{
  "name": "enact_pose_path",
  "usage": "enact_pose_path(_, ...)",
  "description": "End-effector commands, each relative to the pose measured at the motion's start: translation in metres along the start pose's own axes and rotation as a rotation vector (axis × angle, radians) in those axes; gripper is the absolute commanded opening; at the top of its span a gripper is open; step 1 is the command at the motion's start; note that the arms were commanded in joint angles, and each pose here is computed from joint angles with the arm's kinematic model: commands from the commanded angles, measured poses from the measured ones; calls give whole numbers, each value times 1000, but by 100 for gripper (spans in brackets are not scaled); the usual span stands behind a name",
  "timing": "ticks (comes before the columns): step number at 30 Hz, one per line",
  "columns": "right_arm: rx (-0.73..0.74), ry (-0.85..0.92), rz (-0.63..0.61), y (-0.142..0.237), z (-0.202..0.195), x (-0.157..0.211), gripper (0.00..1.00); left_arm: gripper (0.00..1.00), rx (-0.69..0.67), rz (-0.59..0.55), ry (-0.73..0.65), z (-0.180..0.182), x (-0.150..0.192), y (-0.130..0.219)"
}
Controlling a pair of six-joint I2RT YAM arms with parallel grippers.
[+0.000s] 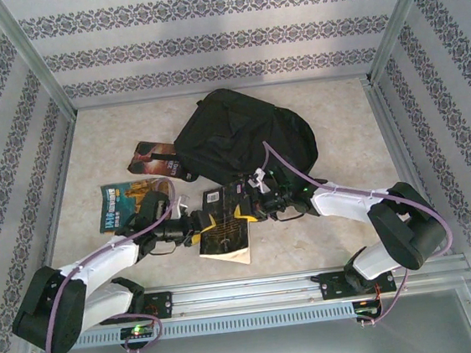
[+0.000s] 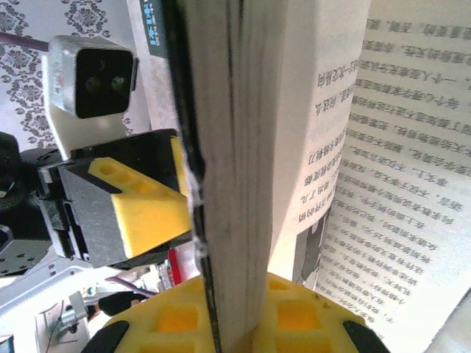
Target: Pack the student bag
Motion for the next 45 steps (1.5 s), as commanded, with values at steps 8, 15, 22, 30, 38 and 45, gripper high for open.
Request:
enact_pose_path(8,50,52,-54,2,-1,0,6,0,161,-96,-155,-38,-9,21)
enact_pose_path(15,198,76,-115,8,-9,4,56,0,125,-165,-243,-57,-5,48)
enact_pose_path(22,59,191,-179,26,43,9,79,0,146,-281,-370,-96,-10,81)
enact_pose_path(30,-142,264,-222,51,106,6,85,0,174,-454,-440,-142,-37,107)
enact_pose_path(38,-332,148,-390,81,147,-6,84,0,230,-794,-391,-193,-90,136)
enact_pose_path(45,-540,11,-493,89,158,-14,86,0,252,-962,-390,-231,-125,154)
Point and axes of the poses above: each hand's point on the last joint's axis, 136 mm out from that joint toward the fingers, its own y axis back along the fingers, its own z axis along the line the jaws close on, x = y × z, the point moved 9 cm from there along y, back along the fingers, and after that the axes turned 15 degrees about -y, right-handed, at the moved point
